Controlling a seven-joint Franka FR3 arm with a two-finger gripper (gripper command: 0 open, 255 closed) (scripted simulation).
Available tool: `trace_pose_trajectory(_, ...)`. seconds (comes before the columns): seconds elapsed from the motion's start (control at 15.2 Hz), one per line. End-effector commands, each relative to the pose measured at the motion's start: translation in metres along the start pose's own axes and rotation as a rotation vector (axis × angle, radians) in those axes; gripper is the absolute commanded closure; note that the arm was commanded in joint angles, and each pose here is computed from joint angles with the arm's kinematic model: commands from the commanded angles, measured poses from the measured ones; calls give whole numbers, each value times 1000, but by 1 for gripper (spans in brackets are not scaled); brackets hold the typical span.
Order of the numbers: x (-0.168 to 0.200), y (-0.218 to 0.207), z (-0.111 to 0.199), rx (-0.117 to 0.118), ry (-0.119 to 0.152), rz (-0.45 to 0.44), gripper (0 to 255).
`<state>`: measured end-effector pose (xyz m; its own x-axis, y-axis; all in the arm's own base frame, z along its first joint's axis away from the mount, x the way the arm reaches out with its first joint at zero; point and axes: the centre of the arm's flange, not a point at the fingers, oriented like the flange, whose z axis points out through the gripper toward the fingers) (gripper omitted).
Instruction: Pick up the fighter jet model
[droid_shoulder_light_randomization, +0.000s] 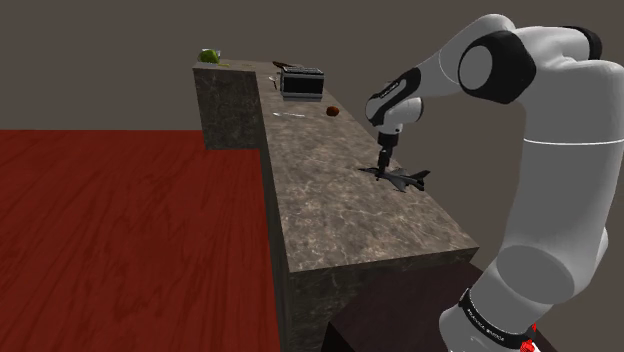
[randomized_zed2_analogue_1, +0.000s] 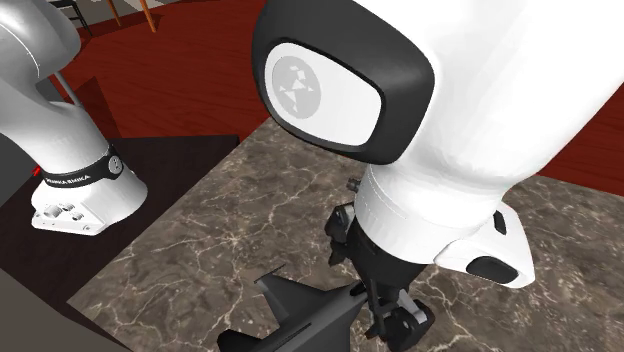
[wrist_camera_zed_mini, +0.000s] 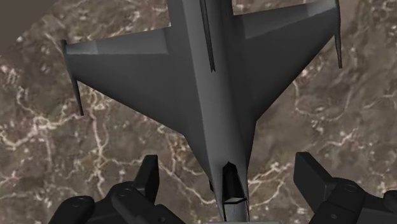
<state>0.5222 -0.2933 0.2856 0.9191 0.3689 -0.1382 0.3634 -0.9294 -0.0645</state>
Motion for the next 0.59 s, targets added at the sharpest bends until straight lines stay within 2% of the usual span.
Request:
trace_pose_trajectory(0.0,2,0,10,0,0,0,0)
trace_pose_trajectory(0.2,3,1,19,0,0,0,0)
trace_pose_trajectory(0.26,3,1,19,0,0,0,255)
trace_pose_trajectory(0.53,3,1,19,0,0,0,255)
